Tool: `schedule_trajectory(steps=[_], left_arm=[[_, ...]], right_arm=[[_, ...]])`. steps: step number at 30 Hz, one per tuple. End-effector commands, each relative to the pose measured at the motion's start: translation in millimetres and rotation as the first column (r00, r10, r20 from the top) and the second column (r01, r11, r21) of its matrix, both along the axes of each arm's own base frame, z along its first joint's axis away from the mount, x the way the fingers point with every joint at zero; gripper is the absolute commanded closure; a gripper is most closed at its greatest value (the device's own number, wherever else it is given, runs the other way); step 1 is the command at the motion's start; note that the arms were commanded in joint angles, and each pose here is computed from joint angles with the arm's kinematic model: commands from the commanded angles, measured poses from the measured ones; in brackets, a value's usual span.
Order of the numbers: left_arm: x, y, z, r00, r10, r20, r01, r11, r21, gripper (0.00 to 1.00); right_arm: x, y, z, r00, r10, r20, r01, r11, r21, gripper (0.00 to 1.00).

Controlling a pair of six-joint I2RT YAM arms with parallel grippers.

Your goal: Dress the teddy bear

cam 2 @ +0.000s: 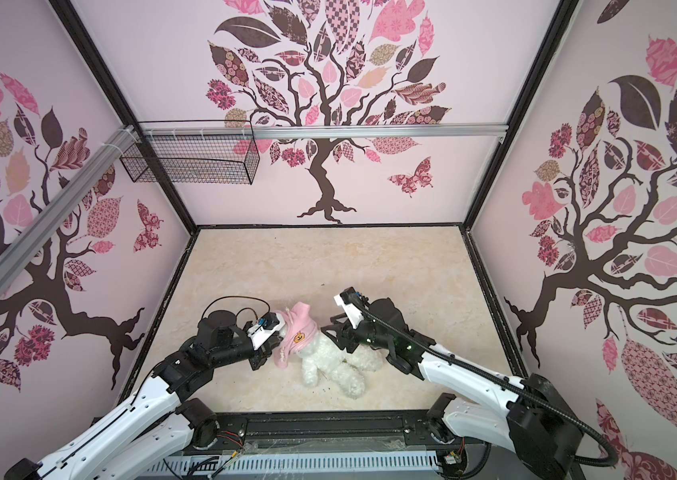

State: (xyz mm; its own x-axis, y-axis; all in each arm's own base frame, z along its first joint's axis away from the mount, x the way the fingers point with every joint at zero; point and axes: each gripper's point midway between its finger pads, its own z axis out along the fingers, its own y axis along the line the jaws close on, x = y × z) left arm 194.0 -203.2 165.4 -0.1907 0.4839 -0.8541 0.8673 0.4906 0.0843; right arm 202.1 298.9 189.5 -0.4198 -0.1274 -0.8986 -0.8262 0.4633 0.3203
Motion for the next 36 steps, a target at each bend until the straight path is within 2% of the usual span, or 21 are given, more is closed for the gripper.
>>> schedule_trajectory(steps=[1,4,7,11,13,14,18,21,30,36], left_arm=[[2.1,-8.9,26.9,1.0,-0.001,-0.013,0.0,0.996,-0.089,1.0],[-3.7,-14.0,27.4,0.997,-0.022,-0.074,0.013,0.992,-0.122,1.0],[-5.1,-16.9,27.2,0.993,-0.022,-0.116,0.004,0.989,-0.147,1.0],[-6.7,-21.0,28.7,0.987,-0.029,-0.157,0.0,0.984,-0.178,1.0],[-8.8,-23.1,29.3,0.983,-0.04,-0.179,0.005,0.982,-0.19,1.0],[-9.0,-23.5,30.1,0.982,-0.039,-0.185,0.003,0.981,-0.195,1.0],[-9.9,-22.0,29.5,0.975,-0.02,-0.222,-0.025,0.98,-0.197,0.89],[-9.8,-19.2,31.3,0.972,-0.003,-0.235,-0.041,0.983,-0.18,0.82],[-9.4,-11.1,49.7,0.977,0.026,-0.209,-0.056,0.989,-0.135,0.68],[-6.1,-14.5,48.3,0.98,0.003,-0.199,-0.024,0.995,-0.101,0.72]], right_arm=[[-10.6,8.1,-1.0,0.973,0.01,0.229,0.01,0.996,-0.085,0.39],[-12.0,20.7,-11.5,0.966,0.032,0.257,0.001,0.992,-0.127,0.22],[-11.4,33.3,-24.2,0.967,0.065,0.246,-0.028,0.988,-0.149,0.14],[-9.8,47.9,-38.6,0.968,0.093,0.233,-0.056,0.985,-0.162,0.16],[-3.0,48.5,-43.9,0.965,0.064,0.252,-0.024,0.987,-0.159,0.24],[0.7,47.0,-45.7,0.962,0.046,0.268,-0.002,0.987,-0.163,0.31],[3.8,39.6,-45.3,0.939,0.016,0.344,0.033,0.99,-0.137,0.7],[-3.4,36.8,-46.3,0.924,0.042,0.38,0.003,0.993,-0.118,0.82],[-14.3,36.4,-48.9,0.907,0.097,0.41,-0.053,0.992,-0.119,0.88],[-16.2,37.7,-48.1,0.907,0.107,0.407,-0.066,0.991,-0.113,0.89]])
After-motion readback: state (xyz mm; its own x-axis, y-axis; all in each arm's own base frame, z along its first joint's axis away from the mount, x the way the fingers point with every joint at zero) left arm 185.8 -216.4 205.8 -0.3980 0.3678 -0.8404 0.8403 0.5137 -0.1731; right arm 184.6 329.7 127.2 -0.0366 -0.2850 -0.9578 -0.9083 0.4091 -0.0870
